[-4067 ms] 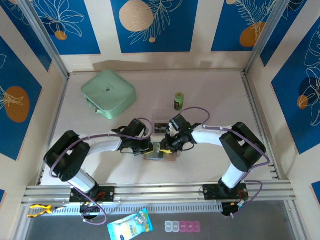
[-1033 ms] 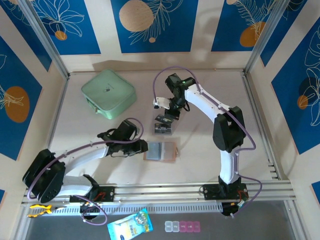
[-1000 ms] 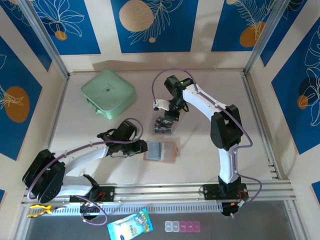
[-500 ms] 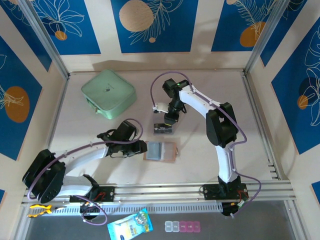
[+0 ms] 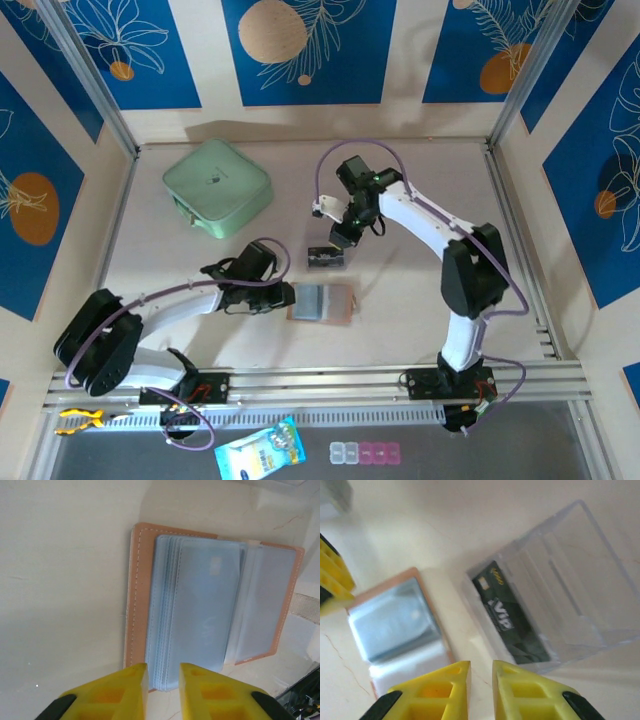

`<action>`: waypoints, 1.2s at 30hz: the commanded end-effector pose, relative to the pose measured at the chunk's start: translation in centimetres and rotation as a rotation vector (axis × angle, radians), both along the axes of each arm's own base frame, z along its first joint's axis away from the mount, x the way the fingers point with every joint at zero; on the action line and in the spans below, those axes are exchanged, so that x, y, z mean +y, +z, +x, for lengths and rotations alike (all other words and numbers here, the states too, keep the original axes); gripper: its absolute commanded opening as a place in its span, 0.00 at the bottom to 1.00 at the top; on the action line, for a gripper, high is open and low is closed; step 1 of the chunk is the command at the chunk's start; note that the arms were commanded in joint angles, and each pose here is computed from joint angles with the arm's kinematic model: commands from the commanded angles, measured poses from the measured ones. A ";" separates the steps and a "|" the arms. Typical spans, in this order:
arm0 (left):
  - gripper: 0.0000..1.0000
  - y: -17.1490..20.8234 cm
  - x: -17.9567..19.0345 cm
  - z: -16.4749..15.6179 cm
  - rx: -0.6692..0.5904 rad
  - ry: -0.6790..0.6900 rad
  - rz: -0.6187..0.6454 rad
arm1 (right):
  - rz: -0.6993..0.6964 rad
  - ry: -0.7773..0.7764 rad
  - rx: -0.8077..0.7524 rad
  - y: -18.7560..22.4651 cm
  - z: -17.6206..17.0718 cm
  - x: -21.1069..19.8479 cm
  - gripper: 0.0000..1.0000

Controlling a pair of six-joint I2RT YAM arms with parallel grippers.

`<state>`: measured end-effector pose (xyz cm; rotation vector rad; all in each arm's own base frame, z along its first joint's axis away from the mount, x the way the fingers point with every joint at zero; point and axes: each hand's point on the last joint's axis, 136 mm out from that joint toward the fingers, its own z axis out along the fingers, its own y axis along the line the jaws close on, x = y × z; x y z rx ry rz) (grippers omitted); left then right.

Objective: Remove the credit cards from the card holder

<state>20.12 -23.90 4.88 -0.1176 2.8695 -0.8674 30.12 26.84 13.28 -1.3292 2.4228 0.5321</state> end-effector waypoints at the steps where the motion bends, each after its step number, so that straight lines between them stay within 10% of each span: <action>1: 0.20 0.9 -0.7 1.0 -0.039 0.007 -0.042 | 0.139 -0.198 0.089 0.4 -1.6 2.7 0.20; 16: 0.08 -2.3 0.1 -0.2 0.035 0.004 0.013 | 0.189 -0.743 0.432 -3.5 -8.1 3.5 0.19; 36: 0.07 -3.8 1.1 -1.4 0.080 0.018 0.039 | 0.199 -0.755 0.644 -7.6 -10.6 5.0 0.35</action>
